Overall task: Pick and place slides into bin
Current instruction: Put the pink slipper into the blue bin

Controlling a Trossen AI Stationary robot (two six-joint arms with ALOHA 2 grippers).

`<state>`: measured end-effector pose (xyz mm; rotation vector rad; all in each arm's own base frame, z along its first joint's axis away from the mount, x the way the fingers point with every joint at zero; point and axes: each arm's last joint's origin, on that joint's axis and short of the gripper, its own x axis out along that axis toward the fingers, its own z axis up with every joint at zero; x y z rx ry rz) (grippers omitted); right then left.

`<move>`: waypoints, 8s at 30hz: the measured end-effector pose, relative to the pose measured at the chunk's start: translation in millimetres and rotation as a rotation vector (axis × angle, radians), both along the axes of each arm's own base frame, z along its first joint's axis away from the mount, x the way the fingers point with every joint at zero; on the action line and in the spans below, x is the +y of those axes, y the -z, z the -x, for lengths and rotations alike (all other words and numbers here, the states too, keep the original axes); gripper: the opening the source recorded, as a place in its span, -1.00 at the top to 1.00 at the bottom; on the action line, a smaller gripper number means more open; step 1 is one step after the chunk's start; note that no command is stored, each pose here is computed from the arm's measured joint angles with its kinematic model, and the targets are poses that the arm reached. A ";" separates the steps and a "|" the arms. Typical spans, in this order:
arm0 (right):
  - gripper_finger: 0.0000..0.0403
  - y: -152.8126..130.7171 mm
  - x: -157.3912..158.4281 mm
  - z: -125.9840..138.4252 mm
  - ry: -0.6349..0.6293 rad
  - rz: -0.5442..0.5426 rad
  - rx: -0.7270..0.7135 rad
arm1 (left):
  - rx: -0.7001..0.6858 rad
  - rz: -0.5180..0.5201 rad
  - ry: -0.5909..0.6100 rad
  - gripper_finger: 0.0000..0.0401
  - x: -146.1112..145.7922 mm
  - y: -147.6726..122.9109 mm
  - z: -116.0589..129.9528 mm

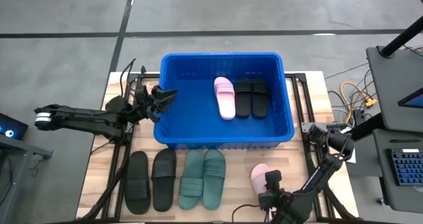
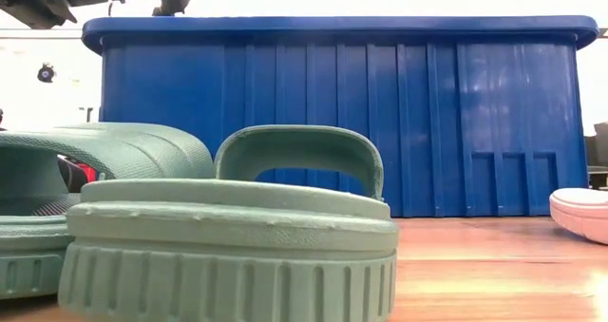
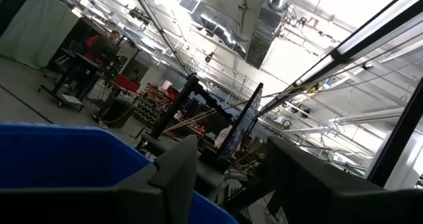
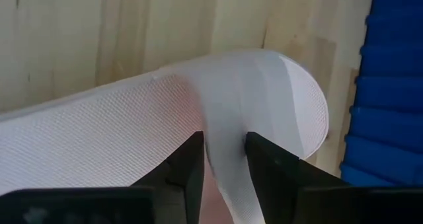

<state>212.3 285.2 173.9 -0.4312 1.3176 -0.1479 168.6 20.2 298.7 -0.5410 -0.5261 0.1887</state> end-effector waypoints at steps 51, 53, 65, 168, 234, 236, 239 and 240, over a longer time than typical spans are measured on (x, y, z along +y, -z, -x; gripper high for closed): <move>0.96 -126.0 -41.7 21.9 0.190 -0.338 -0.471 | 0.002 0.000 0.000 0.16 0.0 0.8 0.0; 0.96 -138.2 -45.8 23.7 0.181 -0.372 -0.536 | 0.002 0.000 0.000 0.16 0.0 0.8 0.0; 0.96 -181.3 -59.2 25.6 0.137 -0.378 -0.875 | 0.002 0.000 0.001 0.16 0.0 0.7 0.0; 0.96 -107.7 -407.8 -245.7 0.127 0.265 -0.192 | -0.001 -0.191 -0.196 0.16 -1.4 -17.0 46.1; 0.96 -10.1 -442.7 -258.5 0.113 0.327 -0.026 | -0.023 -0.225 -0.221 0.16 -3.0 -20.9 68.0; 0.94 -14.3 -443.6 -259.8 0.121 0.320 -0.047 | -0.022 -0.225 -0.220 0.16 -3.1 -20.8 68.0; 0.85 -19.4 -444.5 -260.7 0.114 0.311 -0.052 | -0.023 -0.225 -0.220 0.16 -3.1 -20.9 68.1; 0.82 -20.6 -445.5 -260.8 0.107 0.300 -0.054 | -0.023 -0.225 -0.220 0.16 -3.1 -20.8 68.1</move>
